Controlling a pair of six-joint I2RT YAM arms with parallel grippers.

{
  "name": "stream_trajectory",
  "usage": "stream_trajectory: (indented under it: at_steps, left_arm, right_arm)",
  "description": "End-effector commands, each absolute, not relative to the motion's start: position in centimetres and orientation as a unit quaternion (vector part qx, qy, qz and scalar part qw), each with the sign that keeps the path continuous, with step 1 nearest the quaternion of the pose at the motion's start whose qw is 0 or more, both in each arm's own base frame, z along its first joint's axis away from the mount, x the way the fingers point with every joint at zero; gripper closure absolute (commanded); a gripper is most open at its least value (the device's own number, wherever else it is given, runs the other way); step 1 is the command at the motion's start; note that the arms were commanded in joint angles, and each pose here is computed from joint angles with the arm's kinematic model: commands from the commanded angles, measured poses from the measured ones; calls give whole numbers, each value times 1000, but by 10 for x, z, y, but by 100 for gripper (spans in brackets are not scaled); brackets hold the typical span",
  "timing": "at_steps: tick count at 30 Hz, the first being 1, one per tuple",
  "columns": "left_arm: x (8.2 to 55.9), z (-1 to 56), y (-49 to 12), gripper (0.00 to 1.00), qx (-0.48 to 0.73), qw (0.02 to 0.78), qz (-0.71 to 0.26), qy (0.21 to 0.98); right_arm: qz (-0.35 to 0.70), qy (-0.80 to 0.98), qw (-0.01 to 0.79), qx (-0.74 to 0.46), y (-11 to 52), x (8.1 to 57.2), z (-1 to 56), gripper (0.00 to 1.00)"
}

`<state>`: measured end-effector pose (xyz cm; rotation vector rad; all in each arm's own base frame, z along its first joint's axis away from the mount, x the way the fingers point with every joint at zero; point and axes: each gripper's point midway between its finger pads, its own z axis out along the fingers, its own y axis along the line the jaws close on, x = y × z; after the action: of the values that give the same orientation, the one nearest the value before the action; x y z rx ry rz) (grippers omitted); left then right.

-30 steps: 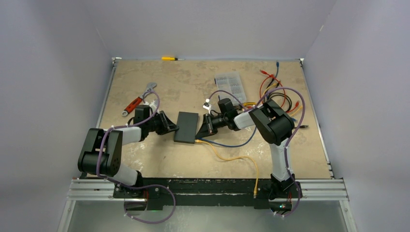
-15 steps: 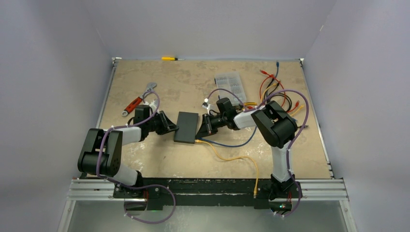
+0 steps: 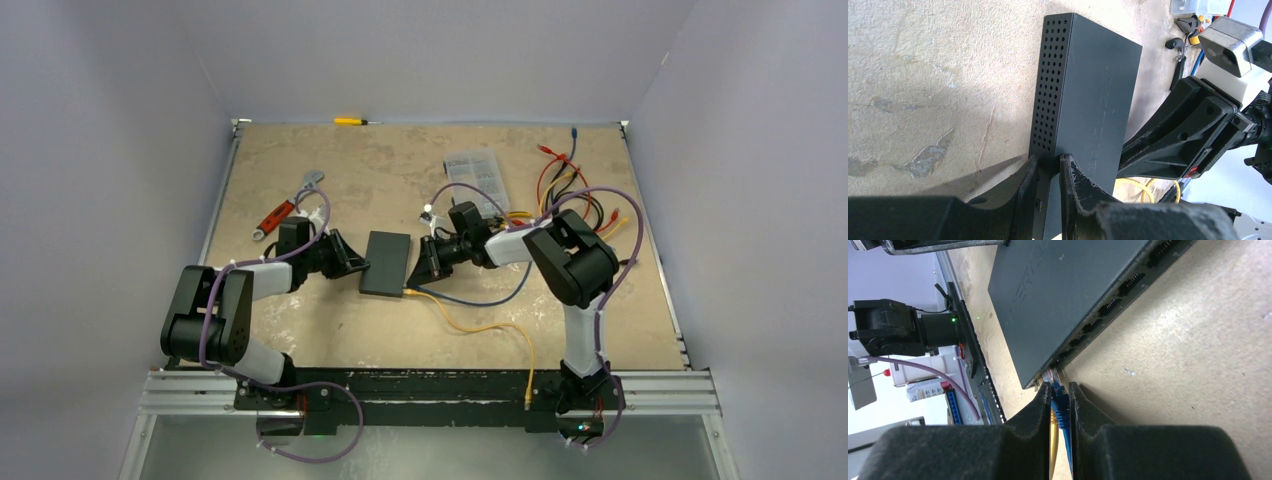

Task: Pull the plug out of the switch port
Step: Pull the connector from the switch port.

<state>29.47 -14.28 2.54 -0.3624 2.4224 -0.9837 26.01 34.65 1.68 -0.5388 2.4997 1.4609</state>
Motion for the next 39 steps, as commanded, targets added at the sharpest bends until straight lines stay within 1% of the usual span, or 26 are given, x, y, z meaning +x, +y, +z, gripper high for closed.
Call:
stream_trajectory:
  at_steps: [1, 10, 13, 19, 22, 25, 28, 31, 33, 34, 39]
  left_arm:
    - [248, -30, -116, 86, -165, 164, -263, 936]
    - [250, -28, -117, 86, -163, 167, -266, 935]
    - [249, -28, -118, 86, -163, 166, -267, 935]
    - [249, -27, -118, 86, -163, 167, -268, 935]
    - [250, -27, -119, 86, -162, 167, -270, 934]
    - [250, -26, -119, 86, -161, 167, -271, 934]
    - [250, -27, -119, 86, -161, 166, -272, 934]
    - [250, -27, -120, 86, -161, 166, -273, 934]
    - [250, -28, -119, 86, -161, 166, -272, 934]
    - [250, -28, -119, 86, -161, 167, -272, 934]
    - [250, -29, -120, 86, -163, 164, -275, 933]
  right_arm:
    - [383, 907, 94, -148, 302, 260, -33, 100]
    - [371, 909, 124, -147, 300, 276, -16, 100]
    - [362, 909, 149, -144, 299, 288, -3, 100]
    - [311, 916, 224, -121, 285, 321, 24, 100]
    - [283, 920, 249, -109, 275, 330, 34, 100]
    - [261, 922, 264, -107, 268, 336, 39, 86]
    - [244, 924, 273, -114, 263, 339, 41, 65]
    - [220, 924, 291, -113, 255, 345, 47, 50]
    - [218, 924, 293, -114, 252, 342, 50, 43]
    - [218, 923, 294, -115, 251, 340, 52, 42]
    - [210, 926, 289, -121, 246, 327, 56, 42]
